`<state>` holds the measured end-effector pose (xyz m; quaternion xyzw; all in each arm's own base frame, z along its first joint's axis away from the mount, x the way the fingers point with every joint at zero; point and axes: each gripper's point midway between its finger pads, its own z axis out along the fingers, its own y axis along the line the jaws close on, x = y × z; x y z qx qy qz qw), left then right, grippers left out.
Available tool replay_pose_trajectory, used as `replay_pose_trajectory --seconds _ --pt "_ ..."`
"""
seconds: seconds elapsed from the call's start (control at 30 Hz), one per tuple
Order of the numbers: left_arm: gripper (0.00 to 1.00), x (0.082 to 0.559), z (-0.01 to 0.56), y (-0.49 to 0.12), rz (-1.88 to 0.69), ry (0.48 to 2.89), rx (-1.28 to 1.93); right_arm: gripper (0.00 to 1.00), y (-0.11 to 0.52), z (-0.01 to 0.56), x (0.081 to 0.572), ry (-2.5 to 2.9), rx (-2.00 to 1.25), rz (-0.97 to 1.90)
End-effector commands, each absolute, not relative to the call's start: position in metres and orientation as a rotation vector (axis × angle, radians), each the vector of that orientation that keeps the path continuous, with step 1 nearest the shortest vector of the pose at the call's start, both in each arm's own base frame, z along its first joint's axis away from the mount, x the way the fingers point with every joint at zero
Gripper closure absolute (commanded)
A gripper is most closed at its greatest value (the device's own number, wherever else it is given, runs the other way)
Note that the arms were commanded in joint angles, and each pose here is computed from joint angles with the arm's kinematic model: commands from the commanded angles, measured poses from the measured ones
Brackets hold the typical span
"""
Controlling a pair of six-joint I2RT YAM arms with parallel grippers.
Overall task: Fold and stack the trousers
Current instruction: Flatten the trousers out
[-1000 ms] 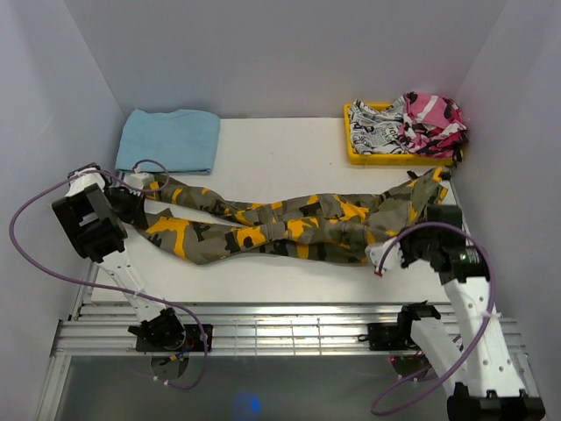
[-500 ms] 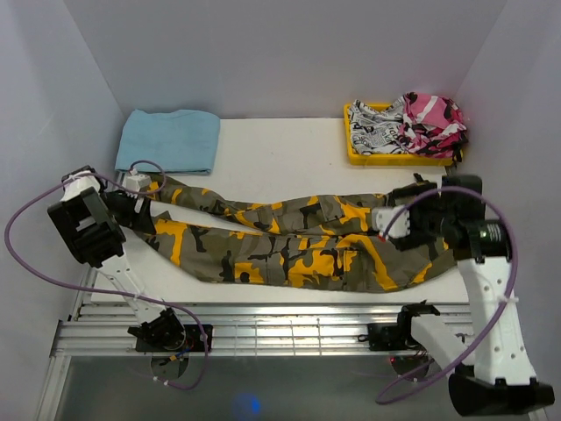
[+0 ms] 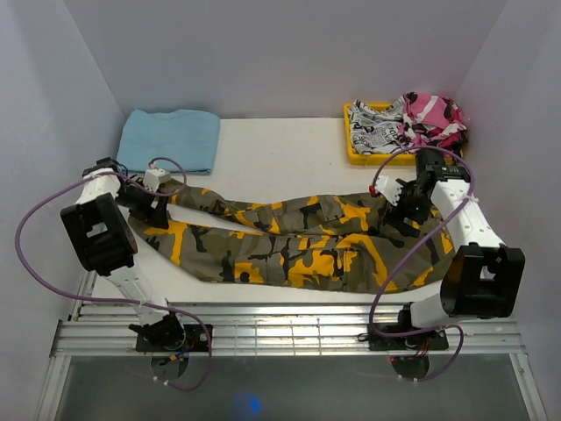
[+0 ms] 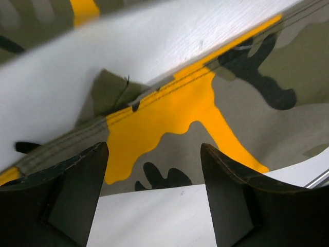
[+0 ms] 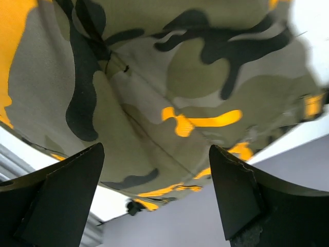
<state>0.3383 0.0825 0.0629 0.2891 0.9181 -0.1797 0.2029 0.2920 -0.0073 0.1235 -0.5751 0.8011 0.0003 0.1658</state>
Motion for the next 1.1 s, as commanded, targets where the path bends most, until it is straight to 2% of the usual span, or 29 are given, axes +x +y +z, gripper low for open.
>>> replay_pose_trajectory --seconds 0.0,0.03,0.17,0.2,0.47,0.57,0.7,1.03,1.07 --pt "0.18 0.321 0.044 0.107 -0.370 2.677 0.741 0.13 -0.017 0.105 0.285 2.416 -1.514 0.002" --pt "0.18 0.316 0.038 0.108 -0.360 2.678 0.747 0.14 -0.019 0.096 0.288 2.427 -1.513 -0.008" --pt "0.03 0.317 0.073 0.111 -0.370 2.515 0.792 0.15 -0.037 0.063 0.284 2.491 -1.519 -0.042" --pt "0.02 0.319 0.079 0.114 -0.349 2.496 0.809 0.16 -0.039 0.055 0.281 2.511 -1.525 -0.037" --pt "0.02 0.348 0.120 0.161 -0.222 2.277 1.079 0.17 -0.064 0.056 0.299 2.510 -1.479 -0.104" --pt "0.02 0.354 0.111 0.164 -0.281 2.187 1.251 0.17 -0.065 0.061 0.301 2.496 -1.479 -0.120" --pt "0.02 0.365 0.101 0.164 -0.372 2.118 1.321 0.16 -0.066 0.065 0.299 2.479 -1.497 -0.135" --pt "0.03 0.372 0.038 0.171 -0.499 2.211 1.225 0.15 -0.061 0.059 0.294 2.463 -1.523 -0.094" --pt "0.08 0.374 0.033 0.171 -0.485 2.213 1.225 0.15 -0.061 0.058 0.295 2.460 -1.524 -0.088"
